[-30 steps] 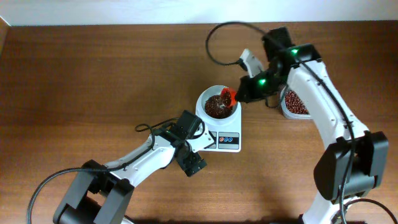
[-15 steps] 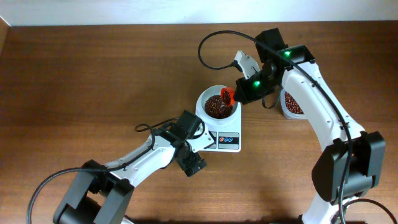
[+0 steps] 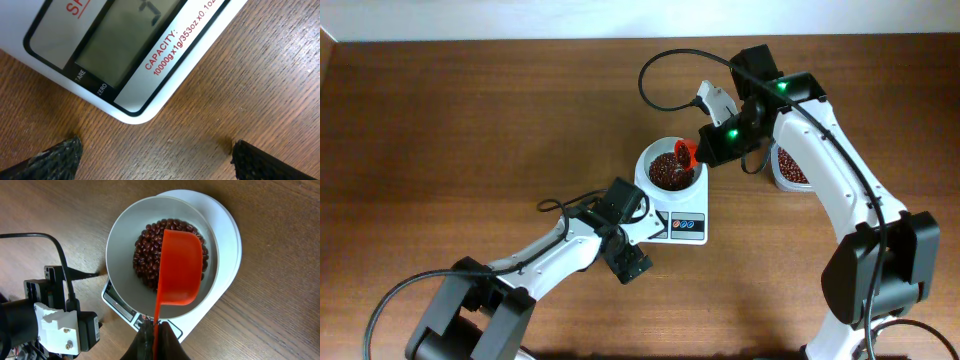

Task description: Scoop item into bowl and weigh 50g on scale

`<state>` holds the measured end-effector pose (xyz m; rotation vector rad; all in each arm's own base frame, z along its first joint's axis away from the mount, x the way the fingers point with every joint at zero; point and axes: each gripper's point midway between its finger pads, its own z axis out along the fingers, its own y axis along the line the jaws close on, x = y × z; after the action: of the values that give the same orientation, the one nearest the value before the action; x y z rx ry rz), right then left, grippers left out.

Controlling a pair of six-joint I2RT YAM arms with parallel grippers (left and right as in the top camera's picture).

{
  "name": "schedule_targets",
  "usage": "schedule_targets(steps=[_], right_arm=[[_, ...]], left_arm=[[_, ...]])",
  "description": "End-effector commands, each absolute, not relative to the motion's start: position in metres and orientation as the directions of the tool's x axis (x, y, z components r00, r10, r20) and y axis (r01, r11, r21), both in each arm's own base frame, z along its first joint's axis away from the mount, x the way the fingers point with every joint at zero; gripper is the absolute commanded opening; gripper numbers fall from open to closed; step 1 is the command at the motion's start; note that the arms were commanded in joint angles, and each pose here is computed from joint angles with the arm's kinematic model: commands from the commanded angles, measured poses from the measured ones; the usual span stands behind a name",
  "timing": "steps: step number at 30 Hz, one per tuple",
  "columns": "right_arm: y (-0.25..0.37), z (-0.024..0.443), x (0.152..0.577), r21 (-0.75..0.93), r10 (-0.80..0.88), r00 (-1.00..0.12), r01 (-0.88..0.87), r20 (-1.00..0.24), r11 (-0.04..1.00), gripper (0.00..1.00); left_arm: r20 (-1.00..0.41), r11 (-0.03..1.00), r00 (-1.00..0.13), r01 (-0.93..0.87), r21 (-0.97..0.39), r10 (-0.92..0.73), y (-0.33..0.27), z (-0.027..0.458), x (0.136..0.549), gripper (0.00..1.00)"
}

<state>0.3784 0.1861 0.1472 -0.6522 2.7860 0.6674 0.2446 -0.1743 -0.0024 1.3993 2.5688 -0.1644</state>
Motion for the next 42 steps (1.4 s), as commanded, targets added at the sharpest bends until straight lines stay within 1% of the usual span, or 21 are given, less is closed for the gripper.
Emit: schedule_targets(steps=[1,10,11,13,15,18,20,21,23,27,33,35,42], right_arm=[[0.186,0.168,0.383,0.37,-0.358,-0.868,-0.476,-0.346,0.798,0.04],[0.19,0.171,0.387,0.379,-0.335,-0.871,-0.464,-0.36,0.8,0.04],[0.192,0.171,0.385,0.376,-0.358,-0.86,-0.487,-0.363,0.788,0.04],[0.192,0.168,0.381,0.35,-0.398,-0.844,-0.517,-0.36,0.781,0.04],[0.185,0.165,0.387,0.309,-0.366,-0.863,-0.475,-0.348,0.824,0.04],[0.181,0.164,0.39,0.277,-0.37,-0.86,-0.473,-0.352,0.837,0.04],[0.185,0.165,0.386,0.288,-0.405,-0.841,-0.512,-0.358,0.809,0.04],[0.183,0.164,0.386,0.28,-0.408,-0.841,-0.512,-0.356,0.812,0.04],[0.183,0.166,0.387,0.329,-0.335,-0.879,-0.445,-0.34,0.833,0.04],[0.196,0.178,0.383,0.46,-0.304,-0.884,-0.448,-0.355,0.767,0.04],[0.187,0.201,0.387,0.638,-0.203,-0.909,-0.402,-0.364,0.657,0.04],[0.181,0.204,0.388,0.662,-0.182,-0.916,-0.385,-0.357,0.643,0.04],[0.17,0.205,0.389,0.679,-0.151,-0.928,-0.354,-0.34,0.643,0.04]], left_arm=[[-0.195,0.532,-0.531,0.845,-0.053,0.825,-0.173,-0.016,0.229,0.99],[-0.194,0.532,-0.531,0.845,-0.053,0.825,-0.173,-0.016,0.229,0.99],[-0.194,0.532,-0.531,0.845,-0.053,0.825,-0.173,-0.016,0.229,0.99],[-0.194,0.532,-0.531,0.845,-0.053,0.825,-0.173,-0.016,0.229,0.99],[-0.194,0.532,-0.531,0.845,-0.053,0.825,-0.173,-0.017,0.229,0.99],[-0.194,0.532,-0.531,0.845,-0.053,0.825,-0.173,-0.017,0.229,0.99],[-0.194,0.532,-0.531,0.845,-0.053,0.825,-0.173,-0.017,0.229,0.99],[-0.194,0.532,-0.531,0.845,-0.053,0.825,-0.173,-0.017,0.229,0.99],[-0.194,0.532,-0.531,0.845,-0.053,0.825,-0.173,-0.016,0.229,0.99],[-0.194,0.532,-0.531,0.845,-0.053,0.825,-0.173,-0.016,0.229,0.99],[-0.195,0.532,-0.531,0.845,-0.053,0.825,-0.173,-0.016,0.229,0.99],[-0.194,0.532,-0.531,0.845,-0.053,0.825,-0.173,-0.016,0.229,0.99],[-0.194,0.532,-0.531,0.845,-0.054,0.825,-0.173,-0.016,0.229,0.99]])
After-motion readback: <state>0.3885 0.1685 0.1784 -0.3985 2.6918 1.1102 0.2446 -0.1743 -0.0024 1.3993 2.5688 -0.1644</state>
